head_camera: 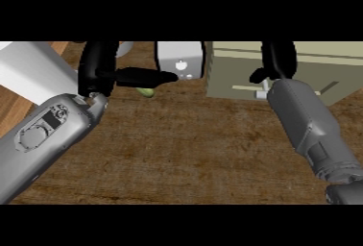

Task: Pick up the can, place it into the drawer and close the drawer

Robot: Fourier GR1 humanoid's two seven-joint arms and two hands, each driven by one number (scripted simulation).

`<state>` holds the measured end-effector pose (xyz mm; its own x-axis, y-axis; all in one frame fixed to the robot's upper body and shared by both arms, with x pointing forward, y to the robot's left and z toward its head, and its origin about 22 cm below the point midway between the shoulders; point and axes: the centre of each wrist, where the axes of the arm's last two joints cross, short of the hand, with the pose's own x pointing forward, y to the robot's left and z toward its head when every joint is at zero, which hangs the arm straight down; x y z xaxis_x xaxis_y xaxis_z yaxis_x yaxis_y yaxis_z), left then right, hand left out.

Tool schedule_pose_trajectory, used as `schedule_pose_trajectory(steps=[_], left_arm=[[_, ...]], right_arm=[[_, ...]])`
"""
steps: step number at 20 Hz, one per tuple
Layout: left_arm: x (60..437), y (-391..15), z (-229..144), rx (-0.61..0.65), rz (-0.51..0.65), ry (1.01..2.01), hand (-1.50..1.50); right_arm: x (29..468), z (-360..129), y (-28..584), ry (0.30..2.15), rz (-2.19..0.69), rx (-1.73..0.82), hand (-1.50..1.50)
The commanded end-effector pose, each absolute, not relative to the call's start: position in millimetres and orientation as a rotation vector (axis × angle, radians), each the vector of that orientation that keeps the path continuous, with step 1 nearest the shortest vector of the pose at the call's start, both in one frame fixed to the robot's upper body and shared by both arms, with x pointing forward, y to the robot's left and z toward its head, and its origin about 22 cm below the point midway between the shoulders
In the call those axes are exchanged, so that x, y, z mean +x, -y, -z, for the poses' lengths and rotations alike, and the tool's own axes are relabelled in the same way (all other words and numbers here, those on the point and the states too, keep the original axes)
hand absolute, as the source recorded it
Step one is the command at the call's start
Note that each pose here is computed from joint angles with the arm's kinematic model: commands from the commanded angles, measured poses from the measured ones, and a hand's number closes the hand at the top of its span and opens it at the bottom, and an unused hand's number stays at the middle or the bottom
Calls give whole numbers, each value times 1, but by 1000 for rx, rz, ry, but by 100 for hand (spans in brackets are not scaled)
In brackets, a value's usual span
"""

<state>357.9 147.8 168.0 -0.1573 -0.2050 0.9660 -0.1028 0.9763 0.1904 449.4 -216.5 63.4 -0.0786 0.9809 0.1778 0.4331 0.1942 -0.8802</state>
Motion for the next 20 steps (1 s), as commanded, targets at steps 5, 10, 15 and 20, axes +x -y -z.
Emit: schedule_pose_trajectory(steps=[5, 10, 15, 20], left_arm=[[356, -155, -163, 228, 84, 1723, -150], [350, -163, -148, 241, 62, 1740, -150], [345, -176, -145, 243, 77, 1711, -150], [341, -176, -148, 254, 63, 1718, -150]], right_arm=[[466, -107, 177, 1872, -610, -1141, -150], [461, -92, 173, 1910, -469, -995, -150], [465, -105, 172, 1957, -330, -815, -150], [468, -112, 177, 1954, -199, -633, -150]])
